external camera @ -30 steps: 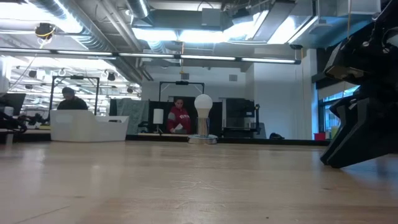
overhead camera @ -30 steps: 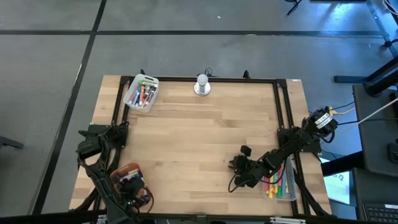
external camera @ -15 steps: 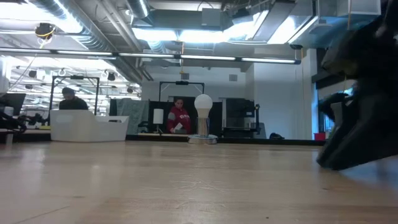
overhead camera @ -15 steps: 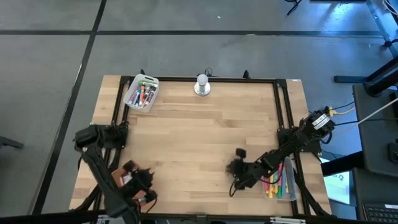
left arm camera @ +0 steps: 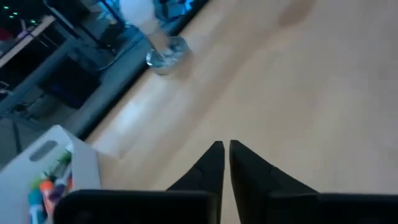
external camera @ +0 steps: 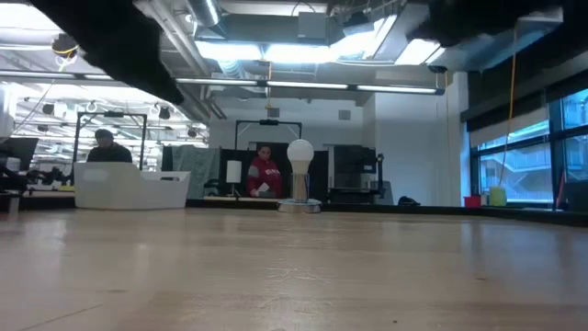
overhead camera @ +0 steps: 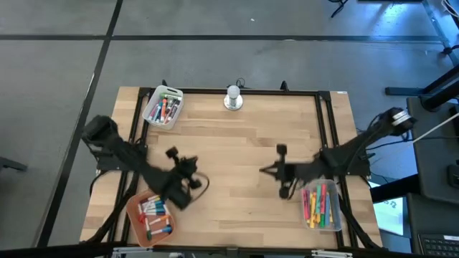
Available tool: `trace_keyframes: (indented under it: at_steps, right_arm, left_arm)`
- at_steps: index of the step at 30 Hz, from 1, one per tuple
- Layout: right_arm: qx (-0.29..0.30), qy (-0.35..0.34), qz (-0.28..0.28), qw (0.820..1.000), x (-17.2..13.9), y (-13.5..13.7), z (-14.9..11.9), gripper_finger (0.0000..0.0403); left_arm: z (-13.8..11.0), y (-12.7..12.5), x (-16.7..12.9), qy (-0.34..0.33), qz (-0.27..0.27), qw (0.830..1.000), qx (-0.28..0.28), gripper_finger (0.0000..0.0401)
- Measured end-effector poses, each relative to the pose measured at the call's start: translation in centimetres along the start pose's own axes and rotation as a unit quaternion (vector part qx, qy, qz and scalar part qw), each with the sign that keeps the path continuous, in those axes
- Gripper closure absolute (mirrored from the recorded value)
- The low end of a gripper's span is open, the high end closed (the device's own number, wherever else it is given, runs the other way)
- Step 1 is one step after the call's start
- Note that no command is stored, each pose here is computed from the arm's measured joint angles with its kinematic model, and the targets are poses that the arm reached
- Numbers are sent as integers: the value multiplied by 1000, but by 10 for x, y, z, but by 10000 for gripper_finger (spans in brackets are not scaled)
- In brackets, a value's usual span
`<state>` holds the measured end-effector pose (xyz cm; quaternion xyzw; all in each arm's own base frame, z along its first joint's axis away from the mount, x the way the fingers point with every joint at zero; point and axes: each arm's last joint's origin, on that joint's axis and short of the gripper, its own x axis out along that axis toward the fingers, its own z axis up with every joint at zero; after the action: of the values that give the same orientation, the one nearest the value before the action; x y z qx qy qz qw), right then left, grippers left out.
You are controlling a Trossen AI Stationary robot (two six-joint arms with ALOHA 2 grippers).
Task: Pick & Place Markers
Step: Return to Home Position
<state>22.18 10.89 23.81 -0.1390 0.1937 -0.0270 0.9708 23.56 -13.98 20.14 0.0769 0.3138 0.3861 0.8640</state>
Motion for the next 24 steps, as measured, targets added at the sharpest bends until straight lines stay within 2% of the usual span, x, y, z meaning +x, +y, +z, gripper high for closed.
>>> trace_keyframes:
  at_steps: [5, 10, 13, 15, 18, 20, 22, 24]
  right_arm:
    - [34, -40, 10, 999, -21, -58, 13, 399]
    - [67, -69, 18, 995, -34, -94, 15, 400]
    - [75, -78, 16, 994, -35, -103, 15, 401]
    - [76, -82, 20, 993, -34, -106, 15, 401]
    - [67, -84, 25, 994, -34, -106, 13, 399]
    - [61, -72, 8, 995, -35, -106, 2, 399]
    - [68, -74, -16, 995, -40, -108, -8, 401]
    - [80, -97, -18, 992, -49, -111, -18, 401]
  left_arm:
    - [2, 49, 29, -4, 20, 1000, -4, 398]
    - [-5, 95, 48, -15, 4, 1000, -25, 399]
    - [-6, 111, 58, -45, -44, 997, -45, 399]
    - [-4, 118, 66, -87, -86, 991, -56, 399]
    - [0, 126, 74, -177, -159, 969, -65, 399]
    - [3, 130, 78, -228, -195, 952, -64, 399]
    - [6, 135, 81, -253, -205, 944, -61, 399]
    - [6, 138, 82, -255, -197, 945, -57, 399]
